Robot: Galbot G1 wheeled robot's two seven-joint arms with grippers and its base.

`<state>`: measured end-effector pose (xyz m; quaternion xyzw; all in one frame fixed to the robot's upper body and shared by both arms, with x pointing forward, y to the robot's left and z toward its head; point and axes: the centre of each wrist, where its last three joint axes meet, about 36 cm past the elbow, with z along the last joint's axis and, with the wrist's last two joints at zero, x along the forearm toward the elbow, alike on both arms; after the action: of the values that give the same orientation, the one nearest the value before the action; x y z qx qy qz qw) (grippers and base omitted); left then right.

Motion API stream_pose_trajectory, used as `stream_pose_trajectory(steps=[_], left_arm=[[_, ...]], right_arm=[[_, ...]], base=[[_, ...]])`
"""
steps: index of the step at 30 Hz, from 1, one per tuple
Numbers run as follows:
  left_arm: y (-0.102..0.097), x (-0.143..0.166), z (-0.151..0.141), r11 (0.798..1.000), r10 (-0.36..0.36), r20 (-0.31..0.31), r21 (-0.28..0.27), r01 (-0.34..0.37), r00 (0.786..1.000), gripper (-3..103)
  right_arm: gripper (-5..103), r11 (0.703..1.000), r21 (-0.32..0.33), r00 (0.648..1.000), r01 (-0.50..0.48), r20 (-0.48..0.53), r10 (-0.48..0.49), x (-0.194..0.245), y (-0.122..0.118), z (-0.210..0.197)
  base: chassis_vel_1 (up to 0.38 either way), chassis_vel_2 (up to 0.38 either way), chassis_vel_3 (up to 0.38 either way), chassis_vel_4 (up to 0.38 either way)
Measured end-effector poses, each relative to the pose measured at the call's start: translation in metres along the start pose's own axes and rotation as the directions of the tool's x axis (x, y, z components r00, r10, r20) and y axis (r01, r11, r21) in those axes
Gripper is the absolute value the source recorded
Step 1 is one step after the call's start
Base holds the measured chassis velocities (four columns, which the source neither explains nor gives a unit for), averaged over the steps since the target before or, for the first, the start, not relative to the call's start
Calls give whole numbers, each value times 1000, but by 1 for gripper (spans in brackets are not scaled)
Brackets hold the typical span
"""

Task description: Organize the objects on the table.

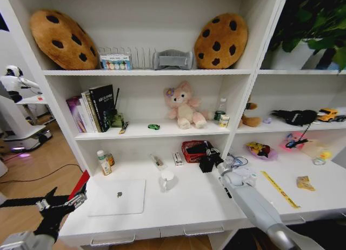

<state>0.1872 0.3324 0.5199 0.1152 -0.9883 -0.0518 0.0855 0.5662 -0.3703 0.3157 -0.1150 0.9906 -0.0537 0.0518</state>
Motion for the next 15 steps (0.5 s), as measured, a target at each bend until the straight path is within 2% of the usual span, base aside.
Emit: stream_pose_trajectory(steps=[2, 7, 9, 11, 12, 14, 15], left_arm=[[0, 0, 0, 1000, 0, 0, 0, 0, 1000, 100], [0, 0, 0, 1000, 0, 0, 0, 0, 1000, 100], [0, 0, 0, 1000, 0, 0, 0, 0, 1000, 100], [0, 0, 0, 1000, 0, 0, 0, 0, 1000, 100], [0, 0, 0, 1000, 0, 0, 0, 0, 1000, 100], [0, 0, 0, 1000, 0, 0, 0, 0, 1000, 100], [0, 0, 0, 1000, 0, 0, 0, 0, 1000, 100]], right_arm=[[8, 1000, 1, 1000, 6, 1, -6, 0, 1, 1], [16, 1000, 4, 1000, 20, -8, -20, 5, 2, 4], [27, 1000, 1, 1000, 22, -12, -22, 11, 3, 6], [27, 1000, 0, 1000, 23, -14, -23, 13, 3, 6], [39, 1000, 0, 1000, 23, -14, -23, 15, 3, 4], [50, 1000, 0, 1000, 21, -9, -21, 19, 0, 0], [50, 1000, 0, 1000, 21, -9, -21, 19, 0, 0]], base=[[0, 0, 0, 0], [0, 0, 0, 0], [0, 0, 0, 0], [0, 0, 0, 0], [0, 0, 0, 0], [0, 0, 0, 0], [0, 0, 0, 0]])
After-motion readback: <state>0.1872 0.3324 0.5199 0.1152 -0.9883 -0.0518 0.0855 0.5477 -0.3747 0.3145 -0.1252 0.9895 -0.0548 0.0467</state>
